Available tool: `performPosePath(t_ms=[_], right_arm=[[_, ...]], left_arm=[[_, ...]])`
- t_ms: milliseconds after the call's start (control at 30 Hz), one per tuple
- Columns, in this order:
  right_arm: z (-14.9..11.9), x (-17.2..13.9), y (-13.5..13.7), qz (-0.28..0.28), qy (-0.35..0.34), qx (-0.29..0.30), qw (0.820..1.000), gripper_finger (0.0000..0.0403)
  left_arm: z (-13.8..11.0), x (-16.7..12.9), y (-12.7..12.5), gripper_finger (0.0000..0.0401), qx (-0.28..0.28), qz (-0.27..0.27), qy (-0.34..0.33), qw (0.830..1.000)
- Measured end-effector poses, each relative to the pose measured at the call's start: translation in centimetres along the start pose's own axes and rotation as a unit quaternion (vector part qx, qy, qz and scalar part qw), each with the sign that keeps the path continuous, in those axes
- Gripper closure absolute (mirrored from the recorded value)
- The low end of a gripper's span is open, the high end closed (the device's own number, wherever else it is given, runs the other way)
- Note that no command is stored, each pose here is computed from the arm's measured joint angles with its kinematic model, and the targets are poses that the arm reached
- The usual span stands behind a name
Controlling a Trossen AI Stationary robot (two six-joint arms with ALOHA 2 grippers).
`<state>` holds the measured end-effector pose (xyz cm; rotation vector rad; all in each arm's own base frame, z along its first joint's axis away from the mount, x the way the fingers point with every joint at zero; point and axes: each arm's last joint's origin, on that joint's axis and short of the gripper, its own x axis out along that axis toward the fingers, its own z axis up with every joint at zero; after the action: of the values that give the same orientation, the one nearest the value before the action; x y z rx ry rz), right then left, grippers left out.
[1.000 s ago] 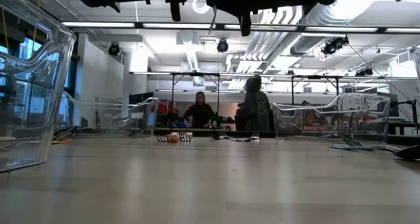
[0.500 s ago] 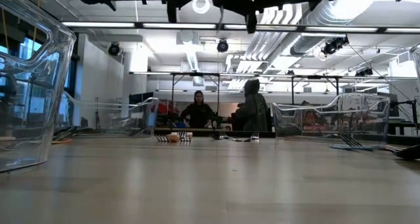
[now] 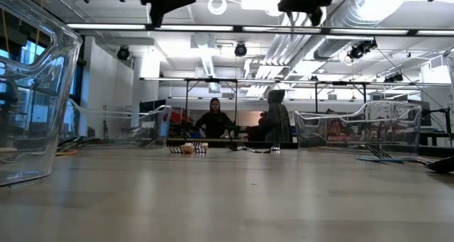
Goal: Sort silverware by color (type)
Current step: Put the black fork into the bottom right transparent bin
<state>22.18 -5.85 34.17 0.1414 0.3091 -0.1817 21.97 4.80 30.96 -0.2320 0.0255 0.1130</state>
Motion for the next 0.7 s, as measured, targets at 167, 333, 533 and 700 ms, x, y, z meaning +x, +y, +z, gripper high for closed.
performPosePath(t_ms=[167, 333, 533, 700], right_arm=[[0.3, -2.1, 0.1, -0.015, -0.009, -0.003, 1.000, 0.0402], [0.5, -2.5, 0.2, -0.009, -0.020, -0.004, 1.000, 0.0402], [0.4, -2.2, 0.3, 0.002, -0.015, -0.002, 1.000, 0.0402], [0.4, -2.2, 0.3, 0.004, -0.018, -0.001, 1.000, 0.0402]], left_arm=[[-1.1, -1.5, 0.0, 0.0274, -0.003, -0.010, -0.041, 0.999], [-1.6, -1.9, 0.1, 0.0345, 0.016, -0.012, -0.057, 0.998], [-1.7, -1.9, 0.1, 0.0391, 0.016, -0.011, -0.056, 0.998], [-1.7, -1.9, 0.1, 0.0399, 0.016, -0.011, -0.056, 0.998]])
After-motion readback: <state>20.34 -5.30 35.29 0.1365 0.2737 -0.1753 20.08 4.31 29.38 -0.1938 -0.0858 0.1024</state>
